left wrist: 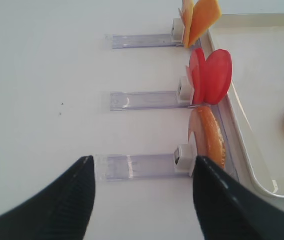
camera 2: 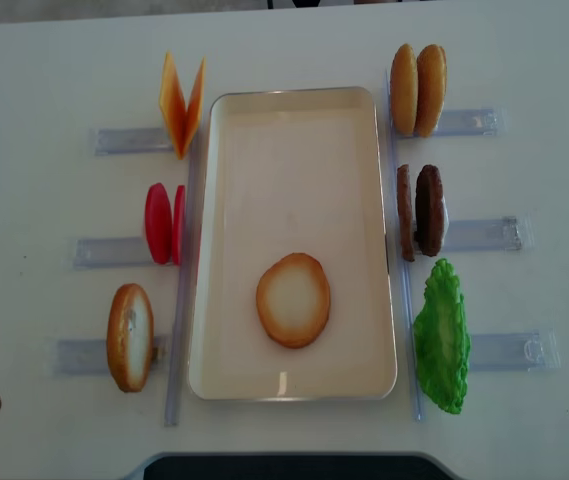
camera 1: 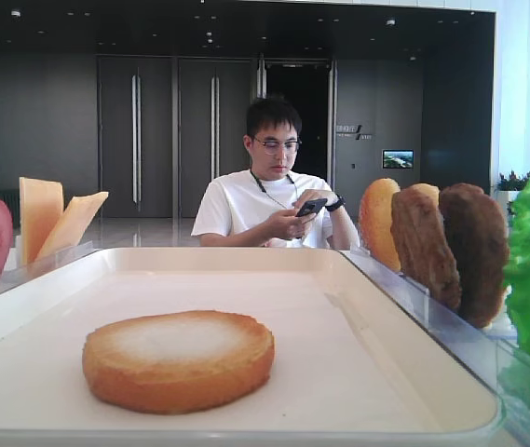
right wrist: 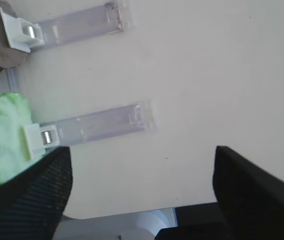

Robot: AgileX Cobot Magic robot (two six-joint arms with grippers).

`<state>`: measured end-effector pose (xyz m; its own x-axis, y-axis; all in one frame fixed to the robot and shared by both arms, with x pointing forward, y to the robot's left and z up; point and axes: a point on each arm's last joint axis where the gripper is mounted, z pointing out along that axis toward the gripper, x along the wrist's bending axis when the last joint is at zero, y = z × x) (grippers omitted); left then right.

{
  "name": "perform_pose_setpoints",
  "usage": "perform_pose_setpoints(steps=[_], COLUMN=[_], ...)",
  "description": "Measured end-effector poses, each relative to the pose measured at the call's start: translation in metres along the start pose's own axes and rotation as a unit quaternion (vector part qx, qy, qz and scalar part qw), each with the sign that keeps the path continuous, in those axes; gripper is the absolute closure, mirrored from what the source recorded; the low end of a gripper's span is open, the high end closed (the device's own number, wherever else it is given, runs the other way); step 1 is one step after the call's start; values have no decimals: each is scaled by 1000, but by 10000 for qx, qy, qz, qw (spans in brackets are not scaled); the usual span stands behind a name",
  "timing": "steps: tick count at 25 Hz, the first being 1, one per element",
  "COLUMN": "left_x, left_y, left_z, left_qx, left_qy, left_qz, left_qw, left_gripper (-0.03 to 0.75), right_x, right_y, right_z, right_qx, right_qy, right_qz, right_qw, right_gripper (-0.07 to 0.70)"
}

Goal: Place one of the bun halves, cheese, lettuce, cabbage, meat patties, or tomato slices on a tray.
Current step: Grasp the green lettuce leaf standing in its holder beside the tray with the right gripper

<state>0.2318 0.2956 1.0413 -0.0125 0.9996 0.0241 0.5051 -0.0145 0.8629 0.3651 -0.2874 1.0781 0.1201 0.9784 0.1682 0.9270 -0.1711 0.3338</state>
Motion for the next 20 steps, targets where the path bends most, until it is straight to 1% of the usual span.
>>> perform_pose_setpoints(steps=[4,10,11,16,18,20], left_x=[0,0,0,0,0,0], left_y=[0,0,0,0,0,0], left_z=[0,0,0,0,0,0], left_qx=[0,0,0,0,0,0], left_qy=[0,0,0,0,0,0], left_qz=[0,0,0,0,0,0], left_qw=[10000,10000,10000,10000,10000,10000], left_gripper=[244,244,244,244,244,244], right_x=[9,34,38,61,69,78], right_y=[-3,-15,-16,-27,-30,-32], right_z=[1,1,2,11,15,20], right_qx=[65,281,318,571,596,636], right_qy=[150,410,390,220,86,43], right_qz=[-153,-476,-498,-915,-1053,-1228], right_qw=[9997,9976,9975,9939,9926,9904], right_gripper=[55,55,55,55,55,55])
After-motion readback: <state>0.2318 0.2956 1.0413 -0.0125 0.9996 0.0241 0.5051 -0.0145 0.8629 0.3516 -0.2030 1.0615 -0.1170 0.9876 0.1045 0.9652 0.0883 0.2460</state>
